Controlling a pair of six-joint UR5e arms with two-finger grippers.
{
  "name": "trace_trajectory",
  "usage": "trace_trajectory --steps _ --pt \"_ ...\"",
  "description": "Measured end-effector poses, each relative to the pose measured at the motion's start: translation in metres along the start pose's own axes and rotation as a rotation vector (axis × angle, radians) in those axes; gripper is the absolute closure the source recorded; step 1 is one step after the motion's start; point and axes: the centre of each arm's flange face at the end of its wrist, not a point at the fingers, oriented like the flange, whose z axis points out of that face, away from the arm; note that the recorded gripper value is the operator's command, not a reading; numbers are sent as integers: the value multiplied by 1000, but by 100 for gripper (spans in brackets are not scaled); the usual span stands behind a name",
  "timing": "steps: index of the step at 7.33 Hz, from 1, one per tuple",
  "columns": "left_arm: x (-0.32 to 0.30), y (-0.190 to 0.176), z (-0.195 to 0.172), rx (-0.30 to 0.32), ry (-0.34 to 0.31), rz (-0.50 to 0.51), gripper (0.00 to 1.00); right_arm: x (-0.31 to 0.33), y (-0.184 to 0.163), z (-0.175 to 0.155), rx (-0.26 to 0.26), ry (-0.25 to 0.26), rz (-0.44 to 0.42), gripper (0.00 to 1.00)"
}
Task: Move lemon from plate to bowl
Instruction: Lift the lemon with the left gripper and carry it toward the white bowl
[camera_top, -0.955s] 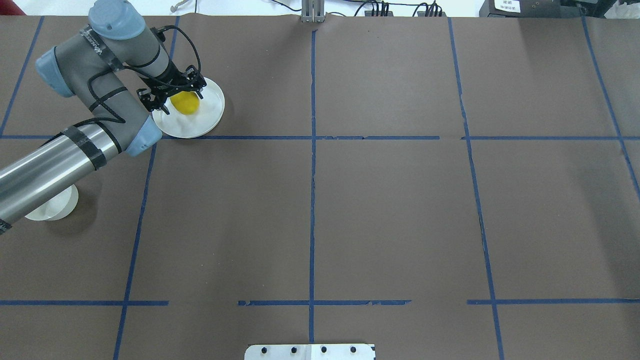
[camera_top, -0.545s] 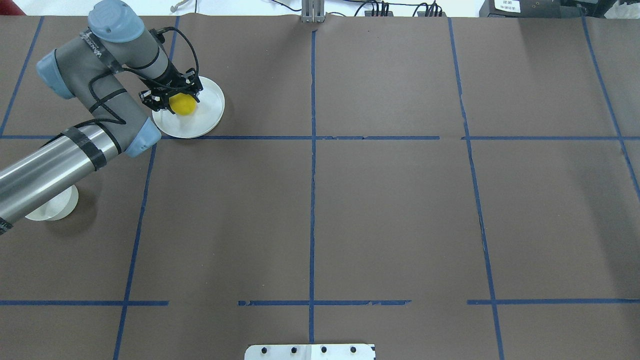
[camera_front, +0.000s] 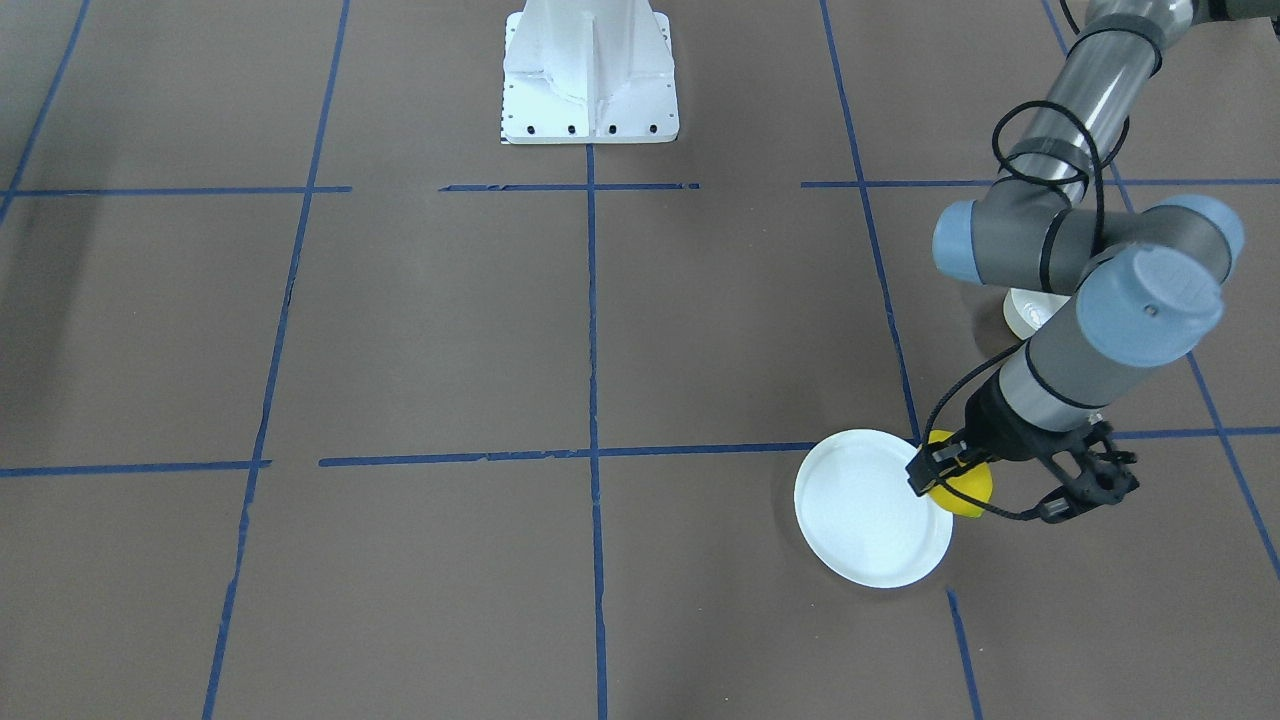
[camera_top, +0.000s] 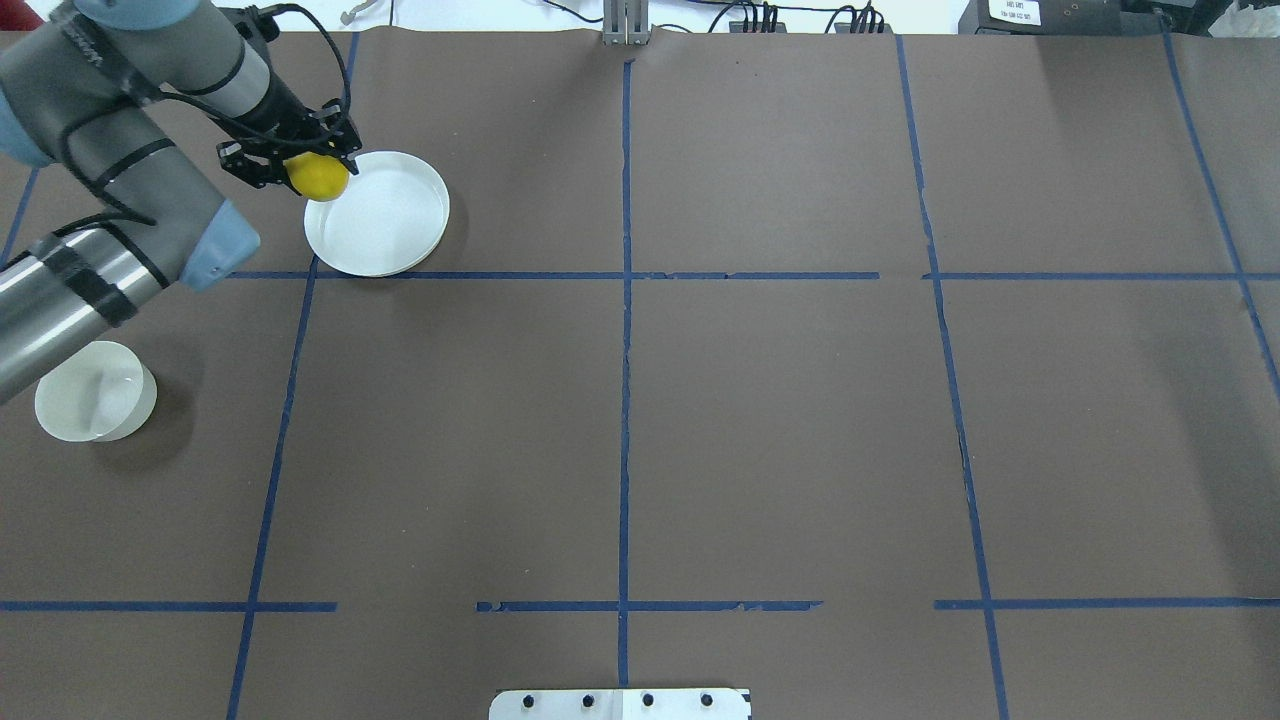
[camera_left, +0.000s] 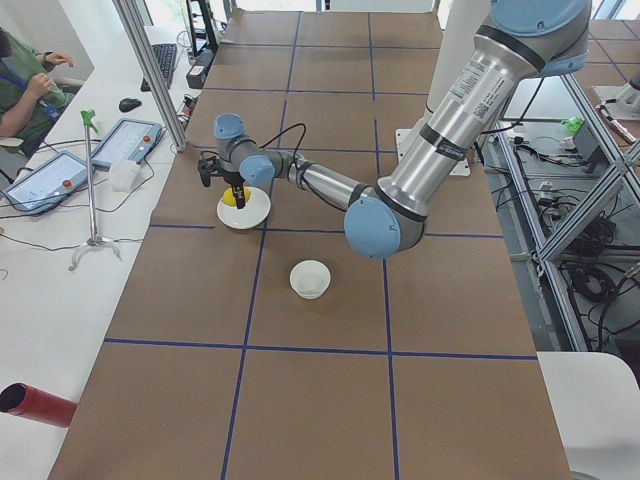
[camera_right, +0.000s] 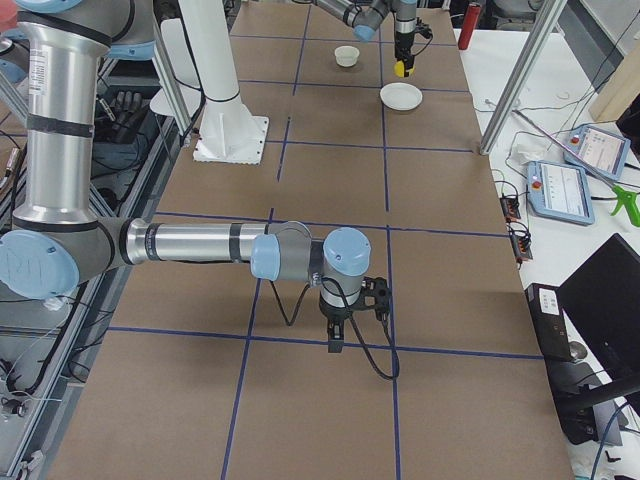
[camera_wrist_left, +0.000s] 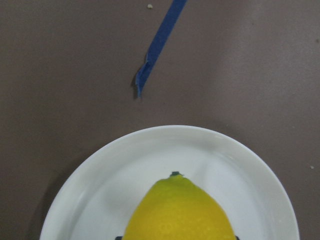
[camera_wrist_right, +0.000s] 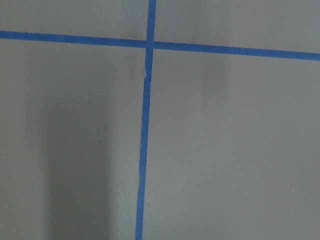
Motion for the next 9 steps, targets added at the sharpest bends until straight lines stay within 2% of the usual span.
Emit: trace_trajectory --steps 2,4,5,7,9 --pt "-61 39 -53 24 -14 140 96 0 0 0 0 0 0 0" --pt "-150 88 -67 38 -55 248 96 0 0 0 0 0 0 0" --pt "-196 107 -65 68 -73 283 96 0 0 0 0 0 0 0" --pt "-263 128 -47 108 -66 296 97 0 0 0 0 0 0 0" --pt "-290 144 -23 95 -57 268 97 0 0 0 -1 0 1 0"
